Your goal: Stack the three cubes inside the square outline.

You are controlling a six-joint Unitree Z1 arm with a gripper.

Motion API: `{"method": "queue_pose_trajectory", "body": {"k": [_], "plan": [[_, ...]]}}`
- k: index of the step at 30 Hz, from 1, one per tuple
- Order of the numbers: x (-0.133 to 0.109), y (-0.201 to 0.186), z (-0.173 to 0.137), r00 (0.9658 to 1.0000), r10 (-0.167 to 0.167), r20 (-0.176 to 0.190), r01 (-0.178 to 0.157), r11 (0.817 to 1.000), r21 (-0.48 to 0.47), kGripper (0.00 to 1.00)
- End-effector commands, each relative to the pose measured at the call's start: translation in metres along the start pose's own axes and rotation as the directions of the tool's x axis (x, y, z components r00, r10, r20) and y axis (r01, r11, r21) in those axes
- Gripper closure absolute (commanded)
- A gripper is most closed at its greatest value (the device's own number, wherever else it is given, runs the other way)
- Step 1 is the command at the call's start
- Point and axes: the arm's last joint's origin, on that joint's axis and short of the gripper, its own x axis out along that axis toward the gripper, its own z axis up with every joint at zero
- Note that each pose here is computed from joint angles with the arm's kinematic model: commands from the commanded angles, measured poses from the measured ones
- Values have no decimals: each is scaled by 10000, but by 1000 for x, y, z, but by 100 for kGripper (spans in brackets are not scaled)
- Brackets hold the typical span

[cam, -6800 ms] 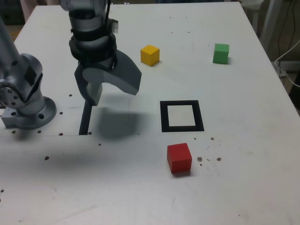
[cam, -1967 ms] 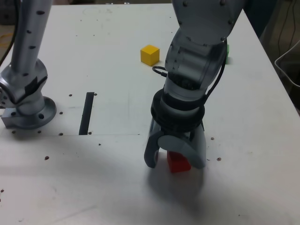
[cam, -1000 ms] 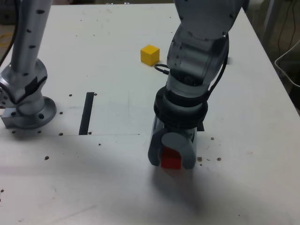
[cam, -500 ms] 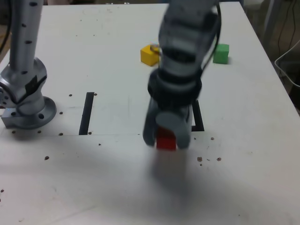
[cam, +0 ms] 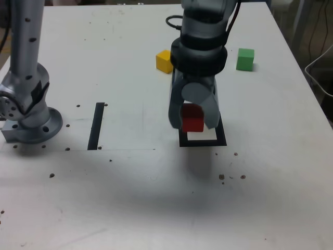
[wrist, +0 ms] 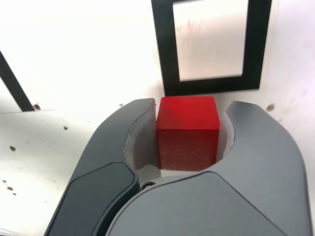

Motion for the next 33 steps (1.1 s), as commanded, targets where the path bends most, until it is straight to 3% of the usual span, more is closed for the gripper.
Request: {"method": "queue_pose_trajectory", "body": {"k": [1, 12, 19, 33], "plan": [[3, 5, 4, 10000, 28, -42, -29, 10000, -64, 83], [21, 24, 12, 9994, -24, -351, 14, 9996, -294, 83], [34, 29, 19, 9975, -279, -650, 261, 9992, -289, 83], [49, 38, 35, 9987, -307, -395, 296, 9992, -281, 83]]}}
